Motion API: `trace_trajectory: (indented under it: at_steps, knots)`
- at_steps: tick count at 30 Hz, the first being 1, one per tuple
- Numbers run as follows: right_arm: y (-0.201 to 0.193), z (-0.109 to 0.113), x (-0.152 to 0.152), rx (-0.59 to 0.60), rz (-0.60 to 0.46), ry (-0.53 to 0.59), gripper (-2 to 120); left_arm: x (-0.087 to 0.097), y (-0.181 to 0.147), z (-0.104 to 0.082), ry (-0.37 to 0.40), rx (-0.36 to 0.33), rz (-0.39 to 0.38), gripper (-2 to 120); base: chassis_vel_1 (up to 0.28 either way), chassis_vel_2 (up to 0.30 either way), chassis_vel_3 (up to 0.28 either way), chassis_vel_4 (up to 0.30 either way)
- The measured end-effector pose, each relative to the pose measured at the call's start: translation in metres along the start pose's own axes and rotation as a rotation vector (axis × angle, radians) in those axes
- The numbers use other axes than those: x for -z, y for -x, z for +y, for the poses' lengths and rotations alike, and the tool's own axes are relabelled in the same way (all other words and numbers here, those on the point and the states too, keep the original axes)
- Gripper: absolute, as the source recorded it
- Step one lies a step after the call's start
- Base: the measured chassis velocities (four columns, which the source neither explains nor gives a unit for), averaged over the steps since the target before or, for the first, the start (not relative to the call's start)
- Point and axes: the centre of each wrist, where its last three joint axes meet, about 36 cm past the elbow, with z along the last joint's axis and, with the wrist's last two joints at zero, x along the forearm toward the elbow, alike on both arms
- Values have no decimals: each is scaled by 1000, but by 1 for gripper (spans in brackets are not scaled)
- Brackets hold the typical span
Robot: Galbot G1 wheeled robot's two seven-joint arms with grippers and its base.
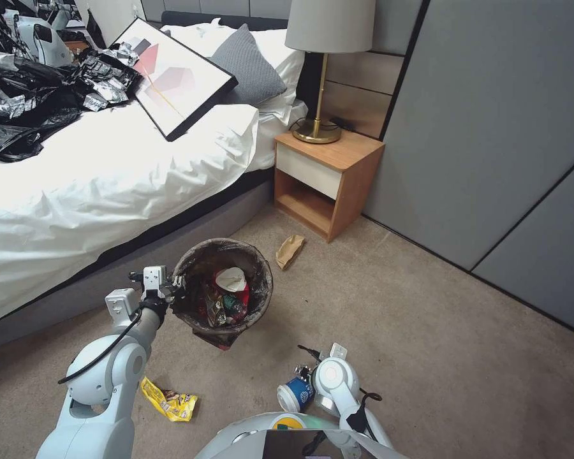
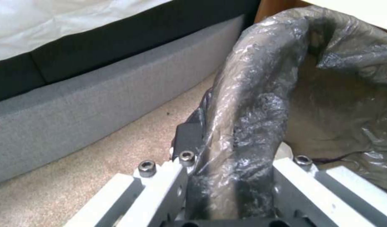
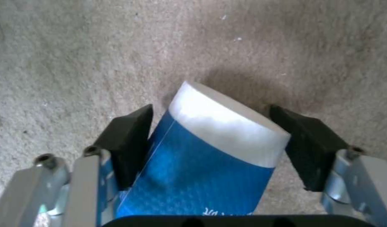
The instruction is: Pick up the trash bin, then pick up the garbage from the floor and place it into the trash bin.
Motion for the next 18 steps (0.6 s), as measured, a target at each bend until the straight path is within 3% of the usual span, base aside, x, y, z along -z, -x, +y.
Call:
trace_trajectory:
  at_steps: [18]
  knots:
    - [3,4,6,-16,-17,8,63,-1,2,3,-1,5,2,5,0,0,0,0]
